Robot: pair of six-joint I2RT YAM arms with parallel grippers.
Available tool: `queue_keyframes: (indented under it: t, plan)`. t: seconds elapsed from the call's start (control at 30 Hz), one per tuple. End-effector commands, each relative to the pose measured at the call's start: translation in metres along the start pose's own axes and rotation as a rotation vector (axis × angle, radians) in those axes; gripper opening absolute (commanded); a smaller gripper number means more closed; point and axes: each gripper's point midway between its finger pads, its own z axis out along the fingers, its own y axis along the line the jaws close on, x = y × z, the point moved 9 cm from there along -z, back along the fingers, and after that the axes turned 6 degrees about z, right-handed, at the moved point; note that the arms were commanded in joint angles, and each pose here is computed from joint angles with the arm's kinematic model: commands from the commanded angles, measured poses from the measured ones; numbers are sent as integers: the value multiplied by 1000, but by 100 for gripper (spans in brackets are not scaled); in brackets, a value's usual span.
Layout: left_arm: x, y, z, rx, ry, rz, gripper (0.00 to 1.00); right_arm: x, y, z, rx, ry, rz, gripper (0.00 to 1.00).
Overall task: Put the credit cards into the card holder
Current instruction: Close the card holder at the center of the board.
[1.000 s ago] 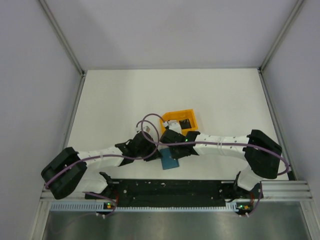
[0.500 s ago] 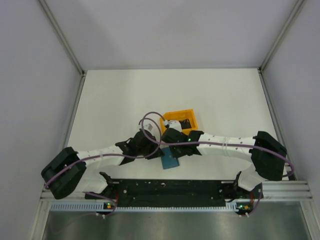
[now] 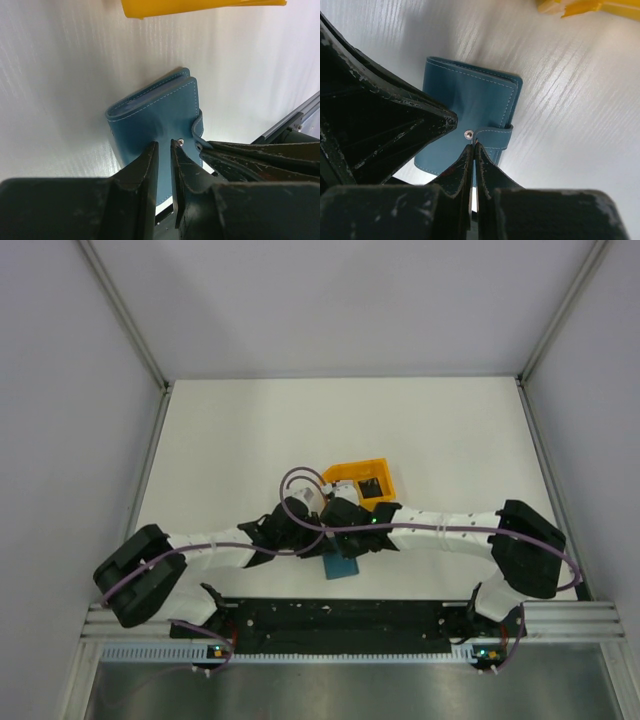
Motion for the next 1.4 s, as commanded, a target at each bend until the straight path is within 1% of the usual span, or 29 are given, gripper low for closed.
queue_keyframes:
  t: [0.0, 0.2, 0.53, 0.83, 1.03, 1.37]
  plan:
    - [0, -5, 5, 31, 14, -1, 20, -1, 8, 4, -71, -12, 12, 0]
    - [3, 1, 8, -14, 34, -16, 20, 1, 2, 9, -146, 19, 52, 0]
    - [6, 6, 8, -46, 44, -18, 20, -6, -9, 4, -219, -4, 125, 0]
    - [5, 5, 8, -40, 47, -16, 20, -5, -19, 15, -198, 40, 155, 0]
    - [6, 5, 9, -41, 49, -17, 19, -6, -25, 14, -234, 72, 162, 0]
    - [5, 6, 7, -59, 34, -32, 19, -21, -40, -2, -435, 53, 214, 0]
